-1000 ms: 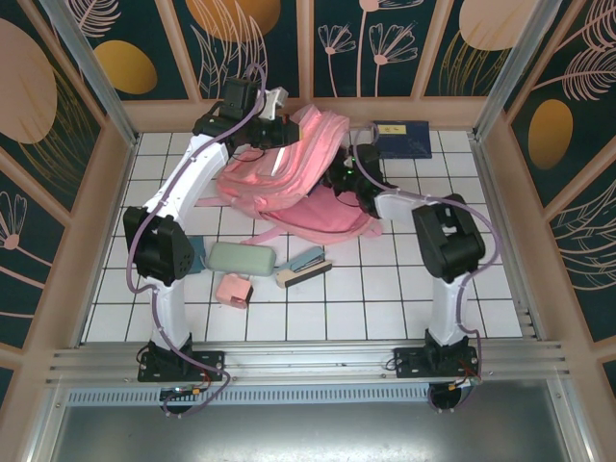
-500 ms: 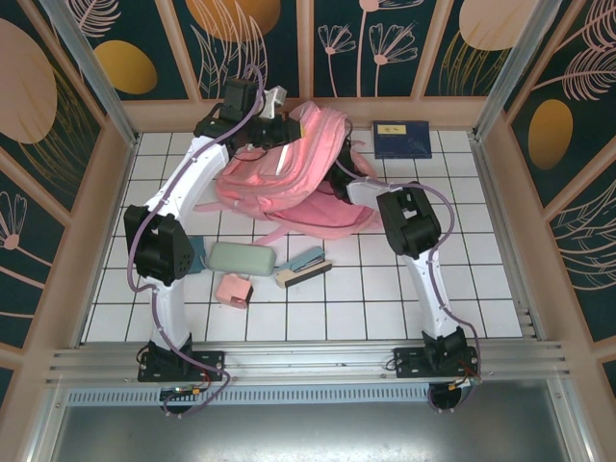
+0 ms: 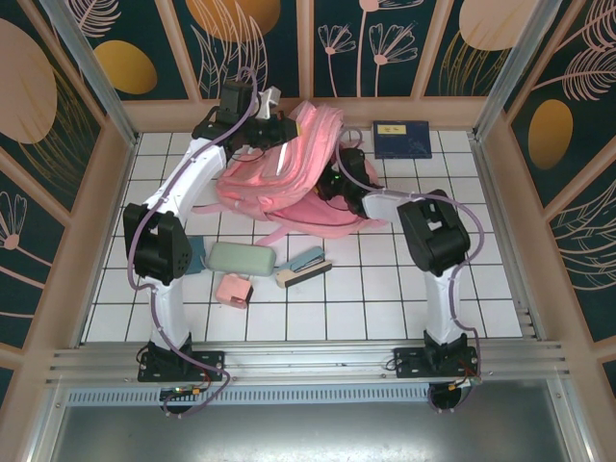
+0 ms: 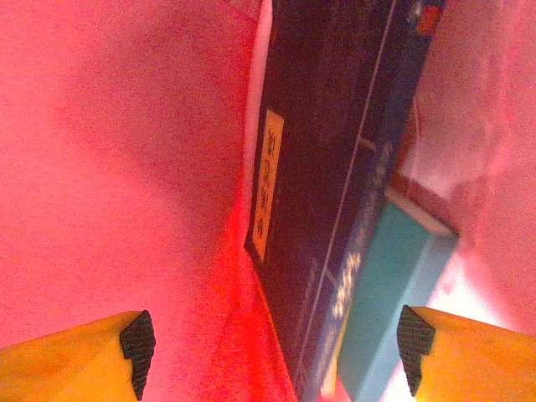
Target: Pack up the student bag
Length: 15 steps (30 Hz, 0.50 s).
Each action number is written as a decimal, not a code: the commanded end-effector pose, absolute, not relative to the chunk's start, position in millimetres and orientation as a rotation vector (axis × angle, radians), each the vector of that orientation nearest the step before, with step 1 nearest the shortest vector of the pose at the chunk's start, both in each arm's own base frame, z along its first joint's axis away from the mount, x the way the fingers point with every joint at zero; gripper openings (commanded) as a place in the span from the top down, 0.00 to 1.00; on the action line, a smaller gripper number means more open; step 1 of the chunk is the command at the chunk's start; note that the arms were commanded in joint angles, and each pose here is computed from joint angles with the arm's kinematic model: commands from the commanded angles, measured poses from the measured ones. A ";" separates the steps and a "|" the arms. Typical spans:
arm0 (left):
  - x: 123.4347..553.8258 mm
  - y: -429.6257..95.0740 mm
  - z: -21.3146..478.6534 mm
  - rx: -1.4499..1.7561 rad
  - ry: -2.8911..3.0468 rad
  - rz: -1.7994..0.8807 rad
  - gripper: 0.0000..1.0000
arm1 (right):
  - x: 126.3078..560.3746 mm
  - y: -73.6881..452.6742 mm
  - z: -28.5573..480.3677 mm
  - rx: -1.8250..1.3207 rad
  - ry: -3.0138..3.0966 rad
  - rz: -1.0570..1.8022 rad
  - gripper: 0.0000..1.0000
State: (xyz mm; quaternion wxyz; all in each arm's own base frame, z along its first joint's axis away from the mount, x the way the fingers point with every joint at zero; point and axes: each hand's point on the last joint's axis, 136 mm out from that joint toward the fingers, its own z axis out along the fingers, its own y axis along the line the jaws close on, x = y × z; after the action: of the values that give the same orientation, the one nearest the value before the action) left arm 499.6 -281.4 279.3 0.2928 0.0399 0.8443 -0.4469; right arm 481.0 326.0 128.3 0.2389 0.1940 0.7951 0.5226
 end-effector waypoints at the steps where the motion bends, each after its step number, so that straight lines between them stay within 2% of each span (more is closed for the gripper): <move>1: 507.5 -273.0 327.3 0.137 2.072 -1.198 1.00 | 467.5 316.0 175.8 0.377 2.060 1.470 0.21; 4: 509.9 -267.1 319.4 0.110 2.088 -1.162 1.00 | 447.5 298.1 175.1 0.363 2.069 1.418 0.21; 9: 512.7 -250.2 305.5 0.082 2.111 -1.049 1.00 | 421.1 237.5 183.1 0.446 2.016 1.251 0.24; 15: 527.7 -205.4 290.8 -0.009 2.113 -0.689 1.00 | 414.5 155.0 197.3 0.510 1.966 1.017 0.28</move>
State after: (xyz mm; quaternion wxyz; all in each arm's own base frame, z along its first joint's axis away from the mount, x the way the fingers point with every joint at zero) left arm 504.1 -257.5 270.2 0.3461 0.0239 0.8572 -0.3807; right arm 411.0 192.6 193.9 0.3793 0.1965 0.7808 0.4559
